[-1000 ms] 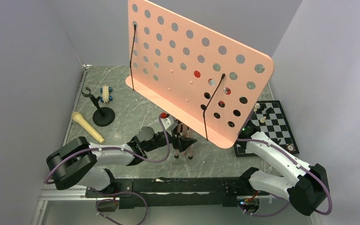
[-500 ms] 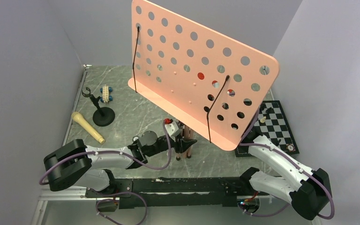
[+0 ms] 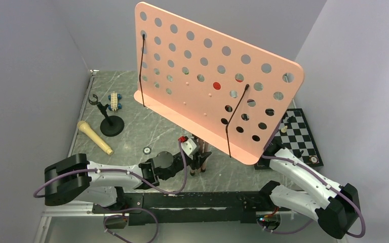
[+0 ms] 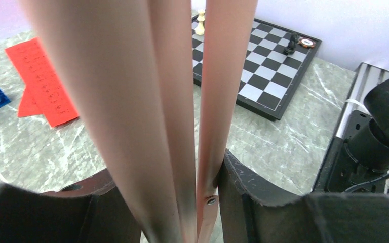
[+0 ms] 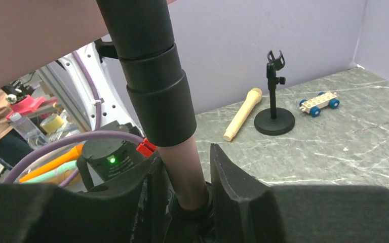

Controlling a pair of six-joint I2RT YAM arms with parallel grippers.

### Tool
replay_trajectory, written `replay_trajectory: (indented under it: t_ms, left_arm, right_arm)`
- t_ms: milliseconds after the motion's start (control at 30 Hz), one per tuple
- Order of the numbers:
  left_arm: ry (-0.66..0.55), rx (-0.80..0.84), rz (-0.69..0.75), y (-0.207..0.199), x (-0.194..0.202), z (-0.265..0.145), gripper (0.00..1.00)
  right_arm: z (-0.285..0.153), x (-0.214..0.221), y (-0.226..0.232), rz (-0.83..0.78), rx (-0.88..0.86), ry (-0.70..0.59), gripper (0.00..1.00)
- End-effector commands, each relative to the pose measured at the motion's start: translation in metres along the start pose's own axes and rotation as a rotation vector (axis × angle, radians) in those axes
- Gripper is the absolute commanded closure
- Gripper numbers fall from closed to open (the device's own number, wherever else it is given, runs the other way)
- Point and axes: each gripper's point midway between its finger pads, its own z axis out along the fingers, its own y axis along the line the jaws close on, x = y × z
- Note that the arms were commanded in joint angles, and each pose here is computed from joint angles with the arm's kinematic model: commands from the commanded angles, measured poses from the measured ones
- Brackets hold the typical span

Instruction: Pack up the instrument practice props

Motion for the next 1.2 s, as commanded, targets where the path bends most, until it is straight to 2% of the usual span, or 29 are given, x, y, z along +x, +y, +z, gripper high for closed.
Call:
replay_trajectory:
  t_ms: [0,200,267,400,433,667,900,1167]
  left_arm:
    - [0.015,-0.151,0.143,0.022,-0.006,-0.003,1.0]
    - [0.019,-0.19,0.165,0.023,-0.004,-0.004,1.0]
    - [0.018,-0.195,0.169,0.022,-0.005,-0.004,1.0]
    - [0.023,-0.21,0.181,0.023,-0.005,-0.005,1.0]
    - [0.023,-0.22,0.183,0.024,-0.005,-0.006,1.0]
    - [0.002,-0.288,0.183,0.035,-0.03,-0.018,1.0]
    - [-0.004,-0.332,0.141,0.046,-0.068,-0.04,1.0]
    - [0.047,-0.335,0.074,0.048,-0.053,-0.053,1.0]
  right_arm:
    - [-0.001,-0.02,0.0,-0.001,0.054,-0.08,0.6]
    - [0.005,-0.028,-0.002,0.01,0.072,-0.114,0.54]
    - [0.008,-0.03,-0.001,0.012,0.062,-0.113,0.63]
    - [0.016,-0.031,-0.002,0.019,0.063,-0.112,0.97]
    - [0.017,-0.032,-0.001,0.019,0.062,-0.119,1.0]
    - [0.033,-0.05,0.012,0.091,-0.018,-0.11,1.0]
    - [0.07,-0.077,0.001,0.271,-0.099,-0.119,1.0]
    - [0.095,-0.066,-0.043,0.498,-0.128,-0.117,1.0]
